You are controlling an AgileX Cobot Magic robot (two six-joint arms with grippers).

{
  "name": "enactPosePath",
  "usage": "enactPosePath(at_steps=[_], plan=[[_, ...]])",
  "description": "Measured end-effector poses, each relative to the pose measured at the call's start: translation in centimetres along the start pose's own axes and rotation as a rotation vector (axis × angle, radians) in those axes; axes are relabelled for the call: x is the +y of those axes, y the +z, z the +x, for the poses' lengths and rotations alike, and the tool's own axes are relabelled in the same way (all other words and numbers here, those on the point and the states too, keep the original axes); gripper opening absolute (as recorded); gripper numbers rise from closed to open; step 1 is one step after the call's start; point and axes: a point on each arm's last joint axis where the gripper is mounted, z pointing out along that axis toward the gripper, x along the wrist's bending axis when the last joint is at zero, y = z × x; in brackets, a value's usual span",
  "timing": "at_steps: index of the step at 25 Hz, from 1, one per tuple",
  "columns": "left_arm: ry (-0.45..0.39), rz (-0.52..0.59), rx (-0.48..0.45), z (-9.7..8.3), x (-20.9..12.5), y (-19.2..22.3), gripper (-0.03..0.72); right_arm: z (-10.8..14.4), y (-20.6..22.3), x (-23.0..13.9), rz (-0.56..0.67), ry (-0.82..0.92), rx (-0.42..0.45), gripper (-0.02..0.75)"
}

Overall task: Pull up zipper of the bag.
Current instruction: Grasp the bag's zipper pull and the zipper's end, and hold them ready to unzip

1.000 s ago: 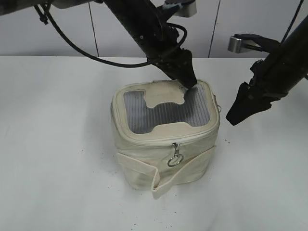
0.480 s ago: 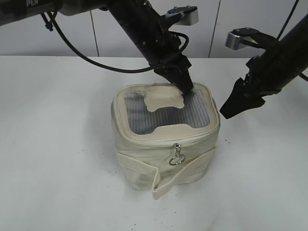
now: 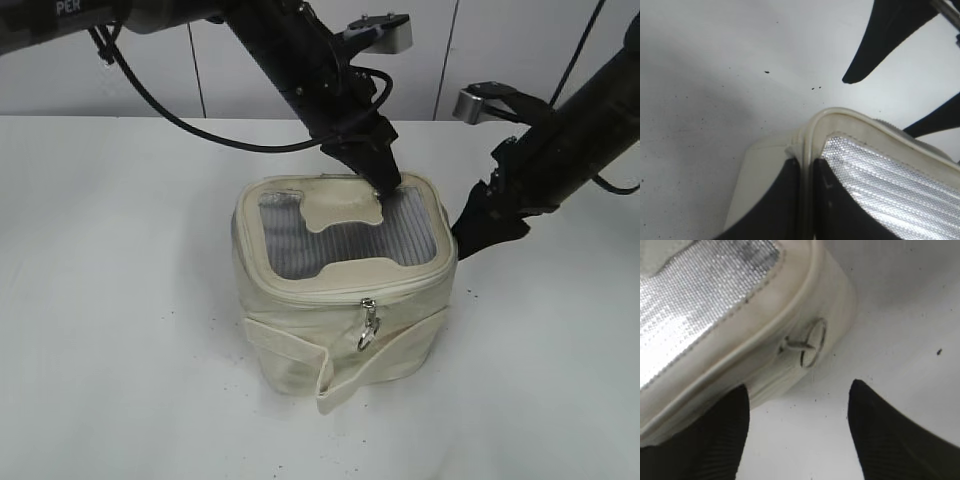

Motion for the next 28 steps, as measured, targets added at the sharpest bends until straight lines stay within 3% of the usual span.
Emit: enactPosePath(at_steps=[8,10,14,16,22,28], plan=[[-0.001,0.001,-0.004,0.0,0.0,0.0,0.045,-0.5,1.4,0.4,-0.059,-0.094,0.024,0.429],[-0.002,0.001,-0.005,0.0,0.0,0.0,0.045,-0.7,2.2,0.4,-0.061,-0.091,0.030,0.351],[-0.003,-0.001,-0.007,0.0,0.0,0.0,0.045,-0.7,2.9,0.6,-0.078,-0.077,0.048,0.065],[-0.003,-0.001,-0.007,0.0,0.0,0.0,0.045,-0.7,2.8,0.6,-0.079,-0.069,0.047,0.009],[-0.003,-0.002,-0.007,0.0,0.0,0.0,0.043,0.6,0.0,0.6,-0.035,0.030,-0.004,-0.010],[-0.005,-0.002,-0.014,-0.1,0.0,0.0,0.043,1.8,-1.2,0.6,0.007,0.086,-0.001,-0.010]])
